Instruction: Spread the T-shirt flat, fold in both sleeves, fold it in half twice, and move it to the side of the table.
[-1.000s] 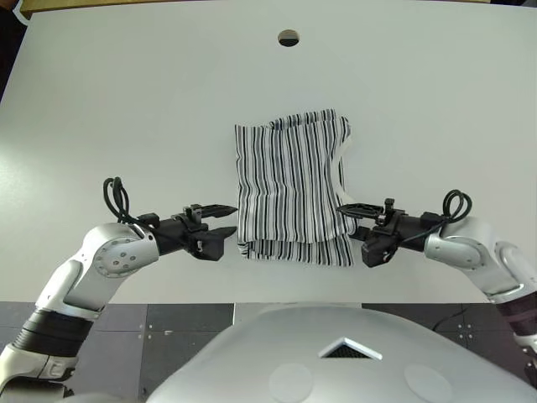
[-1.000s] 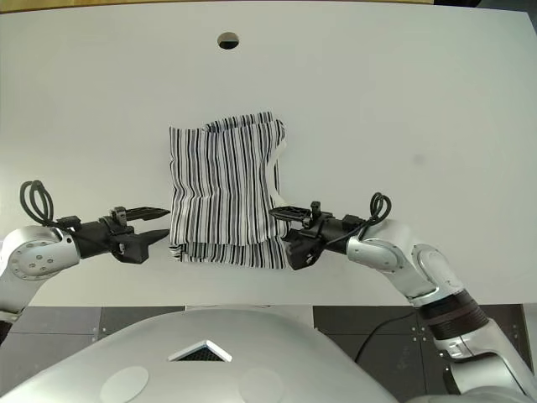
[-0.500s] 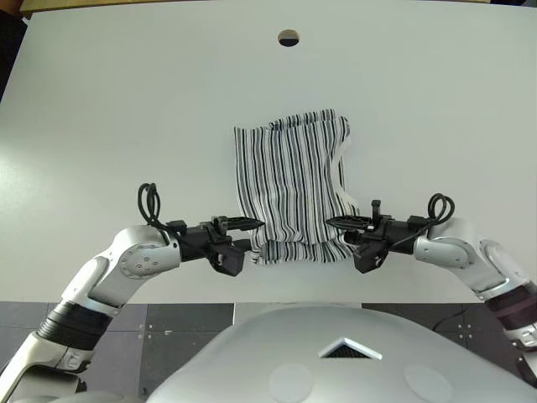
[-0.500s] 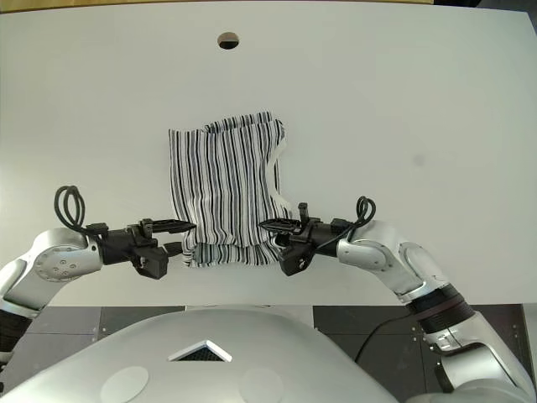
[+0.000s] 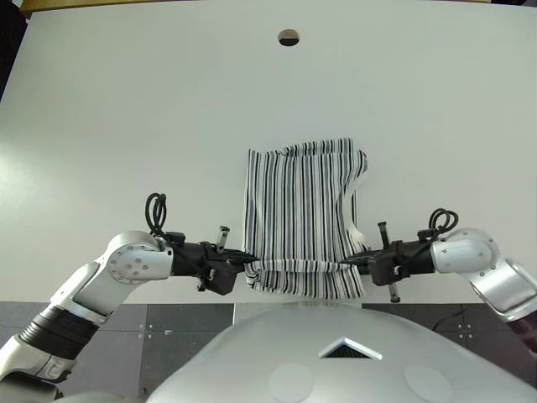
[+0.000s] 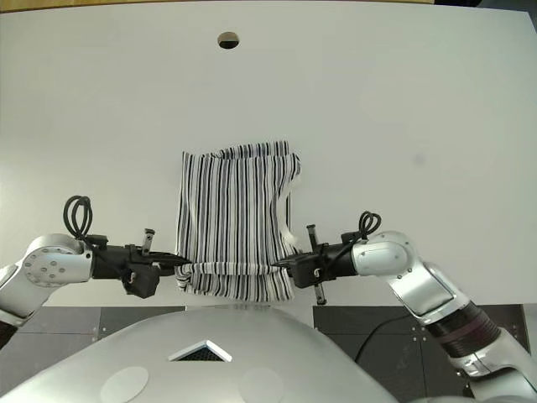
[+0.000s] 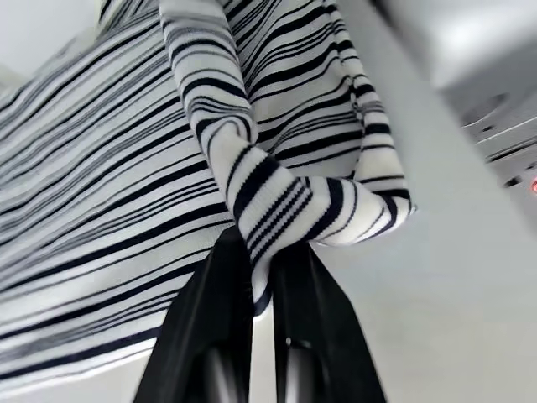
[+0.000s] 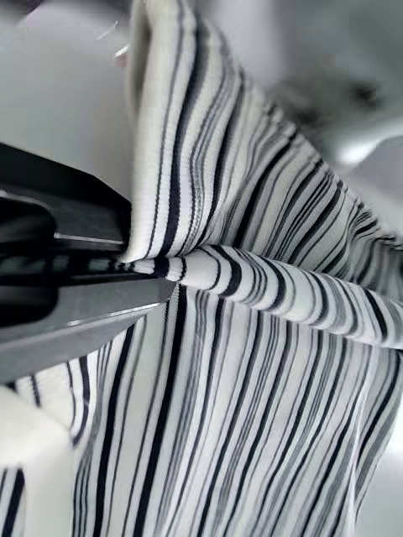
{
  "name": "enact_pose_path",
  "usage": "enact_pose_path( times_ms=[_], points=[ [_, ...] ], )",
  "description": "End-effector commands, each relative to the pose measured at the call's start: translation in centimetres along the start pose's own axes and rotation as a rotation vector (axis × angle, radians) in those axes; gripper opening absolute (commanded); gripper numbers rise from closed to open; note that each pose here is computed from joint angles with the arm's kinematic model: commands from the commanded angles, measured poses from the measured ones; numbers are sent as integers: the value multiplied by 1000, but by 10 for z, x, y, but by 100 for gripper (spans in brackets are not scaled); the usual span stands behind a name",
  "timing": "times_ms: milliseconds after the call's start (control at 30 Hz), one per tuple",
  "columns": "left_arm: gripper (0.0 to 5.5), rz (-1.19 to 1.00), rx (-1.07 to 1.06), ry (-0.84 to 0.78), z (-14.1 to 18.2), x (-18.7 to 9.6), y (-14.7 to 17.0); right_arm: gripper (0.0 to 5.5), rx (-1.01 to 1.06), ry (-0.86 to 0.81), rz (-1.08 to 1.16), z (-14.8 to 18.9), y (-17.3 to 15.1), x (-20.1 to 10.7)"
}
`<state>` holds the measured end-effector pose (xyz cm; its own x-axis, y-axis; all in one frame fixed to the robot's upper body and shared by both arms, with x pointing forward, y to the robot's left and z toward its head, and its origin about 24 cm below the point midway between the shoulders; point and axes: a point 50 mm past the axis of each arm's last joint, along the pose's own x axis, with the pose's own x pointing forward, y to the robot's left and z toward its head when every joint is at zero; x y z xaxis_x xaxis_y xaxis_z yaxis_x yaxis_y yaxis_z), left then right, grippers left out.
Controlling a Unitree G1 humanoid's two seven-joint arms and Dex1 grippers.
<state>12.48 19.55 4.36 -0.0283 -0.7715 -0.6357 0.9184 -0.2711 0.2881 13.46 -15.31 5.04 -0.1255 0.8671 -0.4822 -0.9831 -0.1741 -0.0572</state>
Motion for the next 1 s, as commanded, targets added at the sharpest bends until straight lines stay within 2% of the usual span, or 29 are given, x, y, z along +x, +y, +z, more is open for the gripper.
enact_pose_path(
  times_ms=[33,200,333,567,767,800,900,1000],
  points=[
    [13,134,-93,4,-5,-19,26,10,70,-103,-95,18,-26,-10],
    [13,374,-304,-32,-16,-18,69,10,148,-47,-198,7,-47,-9],
    [13,498,-459,-36,-22,-13,98,10,262,-91,-265,7,-66,-8],
    [13,584,-693,-94,-21,-5,130,10,527,-178,-370,2,-101,-10],
    [13,641,-877,-225,-20,-9,148,114,738,-233,-400,-8,-116,-15],
    [49,650,-909,-261,-18,-10,152,135,757,-236,-407,-10,-117,-15],
    [69,697,-991,-299,-21,-10,162,184,786,-230,-427,-14,-120,-15],
    [69,754,-1085,-309,-32,-9,168,198,808,-234,-456,-17,-123,-19]
  ],
)
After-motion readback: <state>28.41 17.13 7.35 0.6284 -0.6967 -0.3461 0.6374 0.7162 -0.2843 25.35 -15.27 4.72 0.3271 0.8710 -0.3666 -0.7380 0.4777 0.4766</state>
